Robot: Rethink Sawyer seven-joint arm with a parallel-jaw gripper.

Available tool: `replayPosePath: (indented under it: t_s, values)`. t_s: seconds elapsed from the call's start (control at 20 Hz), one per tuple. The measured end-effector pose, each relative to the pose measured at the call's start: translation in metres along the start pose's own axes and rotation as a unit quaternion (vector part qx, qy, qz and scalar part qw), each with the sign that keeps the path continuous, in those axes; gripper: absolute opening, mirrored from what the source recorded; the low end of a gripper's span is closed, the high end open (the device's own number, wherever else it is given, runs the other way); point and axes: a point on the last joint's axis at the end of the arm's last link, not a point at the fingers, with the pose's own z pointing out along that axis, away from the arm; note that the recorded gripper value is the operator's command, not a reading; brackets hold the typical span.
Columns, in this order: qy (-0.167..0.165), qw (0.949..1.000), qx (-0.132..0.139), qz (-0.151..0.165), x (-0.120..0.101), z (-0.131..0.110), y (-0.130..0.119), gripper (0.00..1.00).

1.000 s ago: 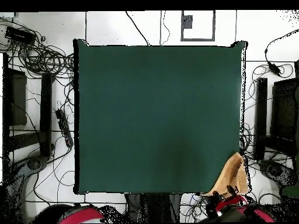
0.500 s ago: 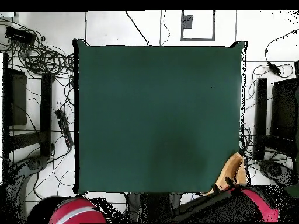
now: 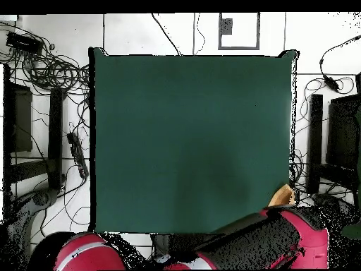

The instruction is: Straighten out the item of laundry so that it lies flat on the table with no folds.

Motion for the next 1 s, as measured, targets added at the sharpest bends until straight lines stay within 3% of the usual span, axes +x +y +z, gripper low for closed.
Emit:
replayPosePath:
  t_s: [0.45,1.0]
  values:
    - [0.016,0.9993,-0.007,0.033,-0.012,0.032,-0.026,1.00]
    - [0.020,0.9996,-0.008,0.020,-0.019,0.055,-0.045,1.00]
